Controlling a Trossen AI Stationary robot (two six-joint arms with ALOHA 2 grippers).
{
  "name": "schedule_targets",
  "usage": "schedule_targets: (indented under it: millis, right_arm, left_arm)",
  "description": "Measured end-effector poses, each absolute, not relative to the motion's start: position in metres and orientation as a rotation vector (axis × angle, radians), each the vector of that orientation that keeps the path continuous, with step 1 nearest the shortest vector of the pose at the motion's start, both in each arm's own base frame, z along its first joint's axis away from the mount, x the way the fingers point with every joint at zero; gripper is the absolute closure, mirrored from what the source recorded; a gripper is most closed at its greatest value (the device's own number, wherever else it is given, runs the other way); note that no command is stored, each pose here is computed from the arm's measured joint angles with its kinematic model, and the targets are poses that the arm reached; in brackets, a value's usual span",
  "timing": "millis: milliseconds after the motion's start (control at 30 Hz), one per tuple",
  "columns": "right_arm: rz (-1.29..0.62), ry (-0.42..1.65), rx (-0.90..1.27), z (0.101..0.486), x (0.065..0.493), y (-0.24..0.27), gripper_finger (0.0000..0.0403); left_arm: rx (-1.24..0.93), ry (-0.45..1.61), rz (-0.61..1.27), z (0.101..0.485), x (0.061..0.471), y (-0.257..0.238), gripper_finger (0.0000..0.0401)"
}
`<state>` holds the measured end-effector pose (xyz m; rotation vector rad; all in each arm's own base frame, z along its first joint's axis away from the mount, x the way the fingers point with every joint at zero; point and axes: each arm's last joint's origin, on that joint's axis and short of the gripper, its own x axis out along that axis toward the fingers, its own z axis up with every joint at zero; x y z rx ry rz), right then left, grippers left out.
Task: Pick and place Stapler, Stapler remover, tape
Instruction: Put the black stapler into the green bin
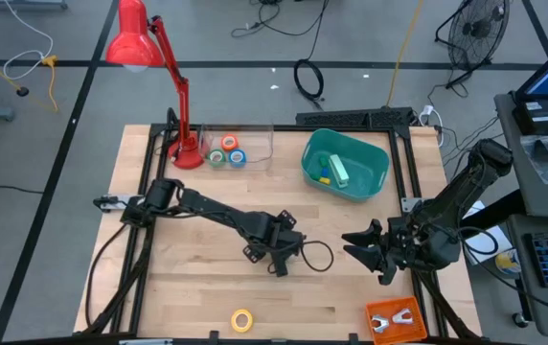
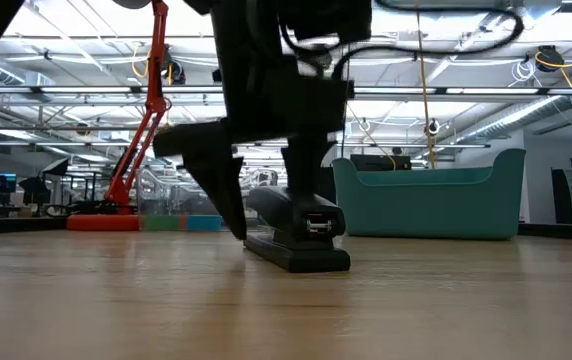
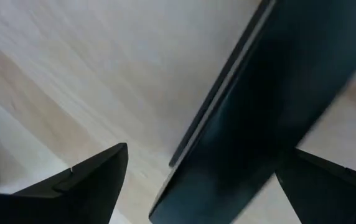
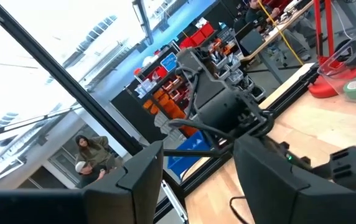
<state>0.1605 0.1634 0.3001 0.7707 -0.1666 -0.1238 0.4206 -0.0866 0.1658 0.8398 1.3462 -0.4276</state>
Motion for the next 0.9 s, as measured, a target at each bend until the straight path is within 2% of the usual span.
schedule_targets:
  millis: [233,333,433,667,767,900]
  right_arm:
    - [-0.119,-0.168,0.800,0.300,0.160,0.164,0.0211]
    - [-0.115,-0.167,0.801,0.300,0.160,0.164,0.0211]
    - [-0.113,-0.167,0.801,0.300,0.160,0.164,0.0211]
    - [-0.119,-0.172,0.803,0.301,0.160,0.163,0.0211]
    - [-0.119,-0.174,0.804,0.301,0.160,0.163,0.0211]
    - [-0.118,-0.179,0.800,0.302,0.160,0.163,0.0211]
  left_arm:
    - [0.777,1.425,-0.389,0.161,0.418,-0.077,0.0017]
    - [0.711,1.437,-0.408,0.161,0.416,-0.077,0.0058]
    - [0.653,1.439,-0.437,0.161,0.415,-0.080,0.0116]
    - [0.535,1.486,-0.379,0.161,0.409,-0.090,0.0236]
    - [0.503,1.507,-0.360,0.161,0.406,-0.095,0.0266]
    - [0.423,1.527,-0.331,0.161,0.404,-0.099,0.0270]
